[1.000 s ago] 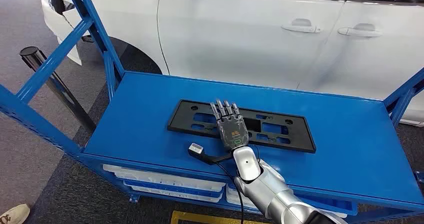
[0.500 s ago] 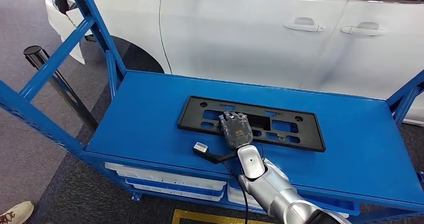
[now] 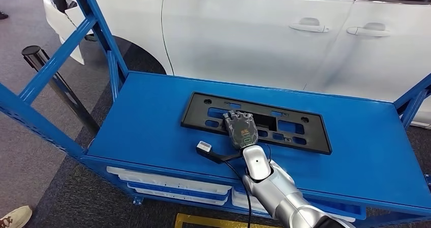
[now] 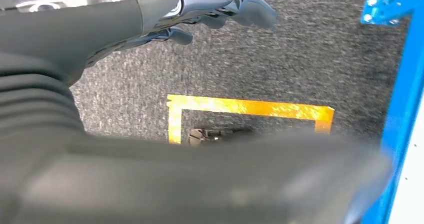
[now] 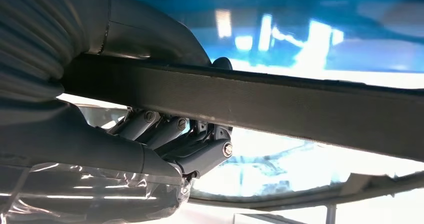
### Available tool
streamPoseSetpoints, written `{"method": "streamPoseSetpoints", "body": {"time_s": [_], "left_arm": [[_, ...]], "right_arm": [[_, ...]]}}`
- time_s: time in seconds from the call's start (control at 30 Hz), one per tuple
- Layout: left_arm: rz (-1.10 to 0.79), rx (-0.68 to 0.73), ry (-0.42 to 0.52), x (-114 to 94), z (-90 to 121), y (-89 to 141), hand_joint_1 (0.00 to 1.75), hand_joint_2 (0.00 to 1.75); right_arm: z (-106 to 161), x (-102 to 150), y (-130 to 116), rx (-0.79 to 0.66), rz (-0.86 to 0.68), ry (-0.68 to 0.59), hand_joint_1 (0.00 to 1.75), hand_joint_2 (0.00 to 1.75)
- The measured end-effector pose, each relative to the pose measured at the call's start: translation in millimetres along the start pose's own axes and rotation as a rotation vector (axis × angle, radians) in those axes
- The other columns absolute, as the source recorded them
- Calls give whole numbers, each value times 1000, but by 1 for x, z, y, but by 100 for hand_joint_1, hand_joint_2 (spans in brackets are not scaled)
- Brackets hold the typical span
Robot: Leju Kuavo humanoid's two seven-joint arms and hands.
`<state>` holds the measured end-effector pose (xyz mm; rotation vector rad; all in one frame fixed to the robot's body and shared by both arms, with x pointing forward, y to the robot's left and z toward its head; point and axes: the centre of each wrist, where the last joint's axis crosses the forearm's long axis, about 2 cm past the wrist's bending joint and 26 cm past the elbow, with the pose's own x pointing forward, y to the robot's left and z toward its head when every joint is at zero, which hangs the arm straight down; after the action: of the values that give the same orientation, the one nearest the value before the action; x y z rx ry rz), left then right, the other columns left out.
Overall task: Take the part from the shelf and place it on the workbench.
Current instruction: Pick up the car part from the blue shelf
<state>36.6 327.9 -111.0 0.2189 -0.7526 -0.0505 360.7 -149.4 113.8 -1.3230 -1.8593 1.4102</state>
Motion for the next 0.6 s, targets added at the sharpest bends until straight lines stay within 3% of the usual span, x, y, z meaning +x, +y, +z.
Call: {"method": "streamPoseSetpoints", "body": {"time_s": [0.27, 0.43, 0.53, 0.6], "left_arm": [[-2, 5, 3, 0, 0, 0, 0, 175], [12, 27, 16, 1, 0, -1, 0, 175], [60, 20, -18, -1, 1, -2, 0, 175], [116, 23, -42, 0, 0, -2, 0, 175]], "right_arm": [[1, -1, -6, -37, -24, 10, 175, 175], [-16, -4, -36, -191, -83, -9, 175, 175], [-22, -10, -63, -356, -257, -73, 175, 175], [-24, -18, -87, -585, -498, -121, 175, 175]]}}
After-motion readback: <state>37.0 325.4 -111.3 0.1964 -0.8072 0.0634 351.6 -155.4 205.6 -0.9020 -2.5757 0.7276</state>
